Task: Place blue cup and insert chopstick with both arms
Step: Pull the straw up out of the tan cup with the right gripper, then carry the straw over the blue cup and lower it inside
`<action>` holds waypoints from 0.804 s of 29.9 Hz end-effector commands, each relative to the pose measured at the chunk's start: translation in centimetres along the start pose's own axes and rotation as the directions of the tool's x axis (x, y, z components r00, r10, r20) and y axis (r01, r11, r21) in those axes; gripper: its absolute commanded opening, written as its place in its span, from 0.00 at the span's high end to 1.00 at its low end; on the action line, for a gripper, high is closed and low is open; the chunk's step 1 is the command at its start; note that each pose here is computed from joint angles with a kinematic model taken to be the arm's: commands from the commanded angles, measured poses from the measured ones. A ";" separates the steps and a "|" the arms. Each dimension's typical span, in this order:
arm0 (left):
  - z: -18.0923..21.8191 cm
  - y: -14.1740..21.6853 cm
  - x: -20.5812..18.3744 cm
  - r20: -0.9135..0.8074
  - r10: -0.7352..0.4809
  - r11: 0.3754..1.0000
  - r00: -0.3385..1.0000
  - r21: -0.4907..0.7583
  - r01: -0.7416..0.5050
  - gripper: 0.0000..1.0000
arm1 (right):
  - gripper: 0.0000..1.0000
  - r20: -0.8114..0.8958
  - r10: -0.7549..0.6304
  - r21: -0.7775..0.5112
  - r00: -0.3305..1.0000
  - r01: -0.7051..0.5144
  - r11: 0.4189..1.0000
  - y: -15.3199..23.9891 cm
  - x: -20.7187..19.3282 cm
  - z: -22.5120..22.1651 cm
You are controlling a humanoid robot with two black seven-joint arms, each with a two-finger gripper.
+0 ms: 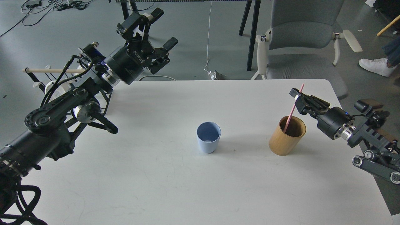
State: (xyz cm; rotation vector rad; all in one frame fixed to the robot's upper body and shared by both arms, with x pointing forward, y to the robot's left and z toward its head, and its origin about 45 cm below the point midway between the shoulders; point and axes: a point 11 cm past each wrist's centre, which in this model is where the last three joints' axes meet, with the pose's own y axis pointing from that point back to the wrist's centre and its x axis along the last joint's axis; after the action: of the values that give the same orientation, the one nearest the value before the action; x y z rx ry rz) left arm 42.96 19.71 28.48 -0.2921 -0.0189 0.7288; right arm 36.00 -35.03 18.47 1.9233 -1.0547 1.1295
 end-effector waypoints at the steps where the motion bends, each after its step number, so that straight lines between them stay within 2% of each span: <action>1: -0.4 0.3 0.5 -0.001 0.017 1.000 1.000 0.011 -0.017 0.06 | 1.00 -0.006 0.056 0.011 0.998 -0.056 0.998 1.5 3.6 -0.4; 8: -2.5 2.3 1.8 -0.012 0.082 0.995 0.997 0.064 -0.081 0.05 | 1.00 -0.057 0.226 0.089 0.972 -0.220 0.971 4.2 13.3 -3.4; 13: -4.8 4.5 2.5 -0.029 0.137 0.984 0.990 0.117 -0.133 0.05 | 1.00 -0.008 0.327 0.163 0.945 -0.321 0.933 2.8 17.5 -6.5; 15: -5.5 5.1 2.4 -0.038 0.146 0.981 0.989 0.133 -0.140 0.05 | 1.00 0.055 0.327 0.238 0.944 -0.330 0.914 0.1 16.8 -9.1; 18: -6.1 5.7 2.3 -0.043 0.151 0.979 0.988 0.147 -0.143 0.05 | 1.00 0.113 0.263 0.327 0.958 -0.286 0.901 -4.2 13.5 -12.5; 24: -7.3 7.3 2.3 -0.055 0.175 0.971 0.983 0.177 -0.163 0.05 | 1.00 -0.012 0.123 0.446 0.992 -0.105 0.889 -11.2 6.3 -17.1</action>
State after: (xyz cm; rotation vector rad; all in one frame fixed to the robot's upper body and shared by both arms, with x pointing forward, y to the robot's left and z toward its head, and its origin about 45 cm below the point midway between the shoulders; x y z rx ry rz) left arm 41.19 24.16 19.93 -0.1635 0.1246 0.8764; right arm 40.70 -22.05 32.23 2.1771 -1.1039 1.5337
